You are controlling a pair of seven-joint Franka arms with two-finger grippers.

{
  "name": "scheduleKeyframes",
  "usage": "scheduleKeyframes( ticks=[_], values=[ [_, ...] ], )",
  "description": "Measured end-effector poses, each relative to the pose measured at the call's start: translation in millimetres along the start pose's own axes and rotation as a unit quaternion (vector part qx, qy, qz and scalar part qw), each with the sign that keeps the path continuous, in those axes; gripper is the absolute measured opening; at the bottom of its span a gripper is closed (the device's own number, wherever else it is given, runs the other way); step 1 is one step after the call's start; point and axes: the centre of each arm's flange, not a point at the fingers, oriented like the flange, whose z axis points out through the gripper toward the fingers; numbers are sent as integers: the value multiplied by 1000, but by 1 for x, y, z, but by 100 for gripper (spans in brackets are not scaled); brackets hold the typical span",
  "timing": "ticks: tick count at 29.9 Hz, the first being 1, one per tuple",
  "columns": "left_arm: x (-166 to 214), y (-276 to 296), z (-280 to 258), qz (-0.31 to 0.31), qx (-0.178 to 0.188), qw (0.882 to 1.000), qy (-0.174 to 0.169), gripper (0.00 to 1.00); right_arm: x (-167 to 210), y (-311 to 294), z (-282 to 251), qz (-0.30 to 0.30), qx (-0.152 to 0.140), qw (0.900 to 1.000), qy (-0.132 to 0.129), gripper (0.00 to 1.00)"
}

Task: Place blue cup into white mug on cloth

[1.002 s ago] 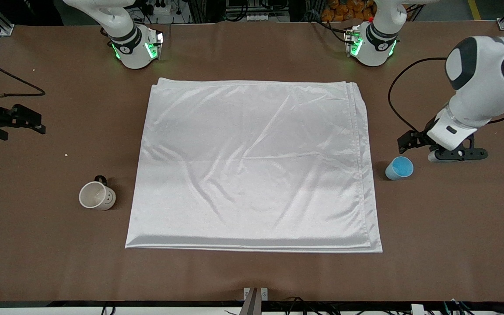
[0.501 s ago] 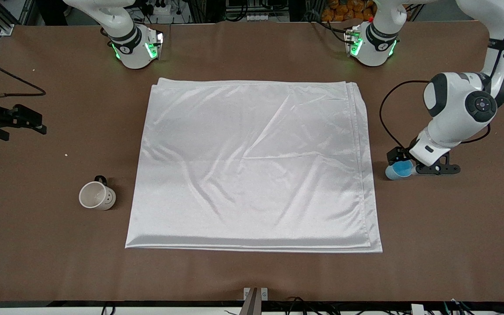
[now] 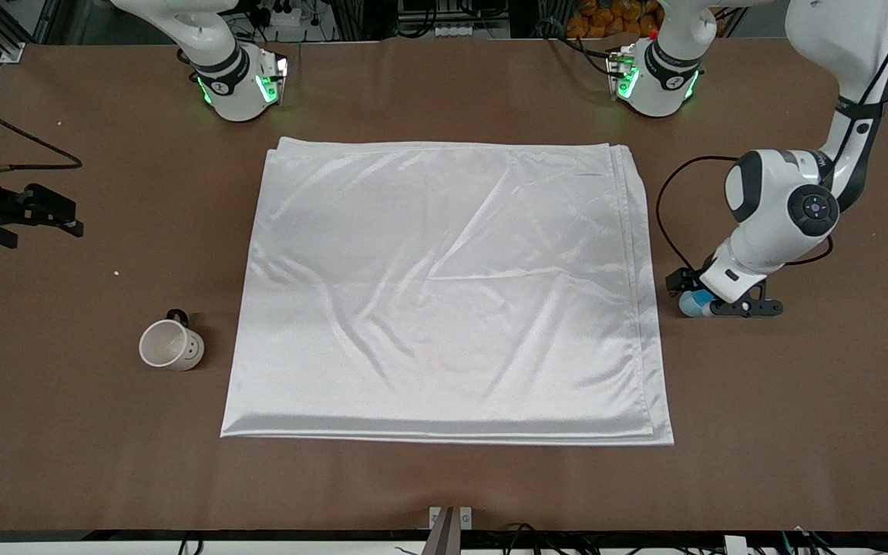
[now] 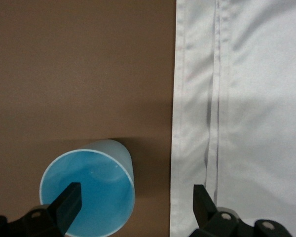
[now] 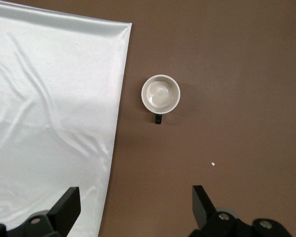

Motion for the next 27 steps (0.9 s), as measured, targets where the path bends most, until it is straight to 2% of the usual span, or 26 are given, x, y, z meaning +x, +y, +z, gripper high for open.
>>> scheduleKeyframes(
  ticks=[15,27],
  values=[
    [-3,1,23,7,2,1000,-11,95,0,0,0,0,0,1000,2,100],
    [-2,1,24,8,3,1000,-10,39,0,2,0,2,0,1000,2,100]
  ],
)
